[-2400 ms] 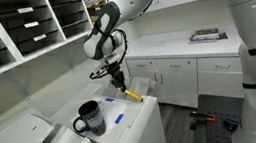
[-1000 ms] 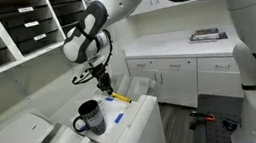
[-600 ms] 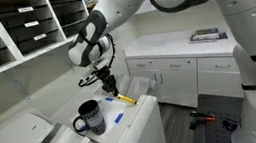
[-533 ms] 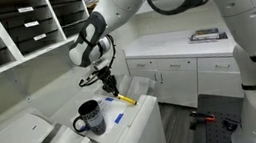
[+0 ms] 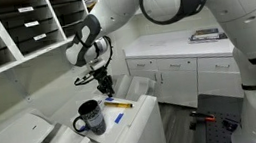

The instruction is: Remove the yellow pen from the mug

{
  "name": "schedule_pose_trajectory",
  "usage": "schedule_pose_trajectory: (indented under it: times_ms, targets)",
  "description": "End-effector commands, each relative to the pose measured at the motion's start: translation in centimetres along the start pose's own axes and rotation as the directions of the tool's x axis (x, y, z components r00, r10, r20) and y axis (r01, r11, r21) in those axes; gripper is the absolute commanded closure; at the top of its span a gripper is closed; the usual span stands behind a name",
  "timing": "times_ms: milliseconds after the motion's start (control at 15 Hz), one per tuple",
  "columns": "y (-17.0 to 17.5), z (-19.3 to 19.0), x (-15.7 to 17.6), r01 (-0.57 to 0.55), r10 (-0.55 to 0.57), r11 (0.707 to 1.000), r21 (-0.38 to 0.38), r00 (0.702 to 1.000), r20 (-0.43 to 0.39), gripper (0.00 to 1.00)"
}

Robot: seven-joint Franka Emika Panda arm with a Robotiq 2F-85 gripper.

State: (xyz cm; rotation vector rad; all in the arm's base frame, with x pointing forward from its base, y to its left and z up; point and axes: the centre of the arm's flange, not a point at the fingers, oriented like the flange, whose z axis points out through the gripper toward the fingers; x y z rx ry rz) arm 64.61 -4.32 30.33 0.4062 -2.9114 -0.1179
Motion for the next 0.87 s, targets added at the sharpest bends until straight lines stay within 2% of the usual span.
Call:
schedule_pose_trajectory:
  times_ms: [0, 267, 533, 800]
  targets:
    - [-0.4, -1.4, -0.4, -0.005, 0.004, 1.0, 0.011, 1.0, 0.028, 0.31]
    - [0.1, -3.3, 0.5, 0.013, -0.018, 0.998, 0.055, 0.995, 0.097, 0.02]
    - [0.2, -6.6, 2.3, 0.054, -0.066, 0.995, 0.085, 0.986, 0.153, 0.0]
    - [1.5, -9.6, 4.6, 0.11, -0.13, 0.987, 0.119, 0.976, 0.175, 0.0]
